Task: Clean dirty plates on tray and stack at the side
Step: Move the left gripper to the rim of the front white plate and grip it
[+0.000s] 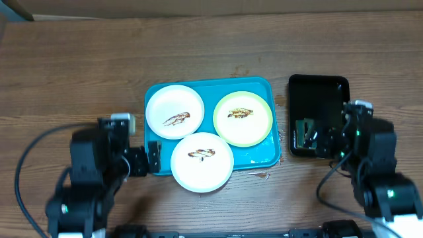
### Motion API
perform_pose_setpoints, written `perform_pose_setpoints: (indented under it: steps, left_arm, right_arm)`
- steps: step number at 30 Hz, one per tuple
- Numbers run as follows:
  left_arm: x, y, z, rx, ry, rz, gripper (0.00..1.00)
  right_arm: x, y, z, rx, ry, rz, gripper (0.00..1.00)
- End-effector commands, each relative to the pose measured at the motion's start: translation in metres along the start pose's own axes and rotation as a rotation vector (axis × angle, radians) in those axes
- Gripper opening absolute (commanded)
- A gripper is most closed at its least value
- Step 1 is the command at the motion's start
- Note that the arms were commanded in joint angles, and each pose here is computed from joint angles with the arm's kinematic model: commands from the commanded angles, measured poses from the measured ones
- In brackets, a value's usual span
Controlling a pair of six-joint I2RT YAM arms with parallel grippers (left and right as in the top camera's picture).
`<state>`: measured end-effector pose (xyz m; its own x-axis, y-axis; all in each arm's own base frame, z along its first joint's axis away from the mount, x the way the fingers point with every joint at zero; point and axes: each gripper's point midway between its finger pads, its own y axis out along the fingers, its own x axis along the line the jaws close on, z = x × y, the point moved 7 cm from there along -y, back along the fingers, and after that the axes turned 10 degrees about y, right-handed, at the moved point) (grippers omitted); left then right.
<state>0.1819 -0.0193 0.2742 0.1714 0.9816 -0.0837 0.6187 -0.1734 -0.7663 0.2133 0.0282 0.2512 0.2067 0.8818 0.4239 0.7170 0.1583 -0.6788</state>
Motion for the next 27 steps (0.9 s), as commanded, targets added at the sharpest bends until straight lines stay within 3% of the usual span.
perform_pose_setpoints:
  steps: [1,11,19,27]
  left_arm:
    - [-0.005,-0.003,-0.02,0.054,0.011,0.055,1.0]
    - [-0.005,0.036,-0.02,0.226,0.008,0.112,1.0]
    - [-0.013,0.085,0.001,0.522,0.05,0.099,1.0]
    - [-0.02,0.138,0.028,0.8,0.067,0.109,0.84]
  right_arm:
    - [0.011,0.0,-0.015,0.028,0.011,-0.007,1.0]
    - [0.007,0.006,-0.017,0.044,-0.019,0.039,1.0]
    - [0.002,0.017,-0.013,0.091,-0.013,0.081,1.0]
    - [-0.004,0.033,-0.009,0.149,-0.008,0.135,0.97]
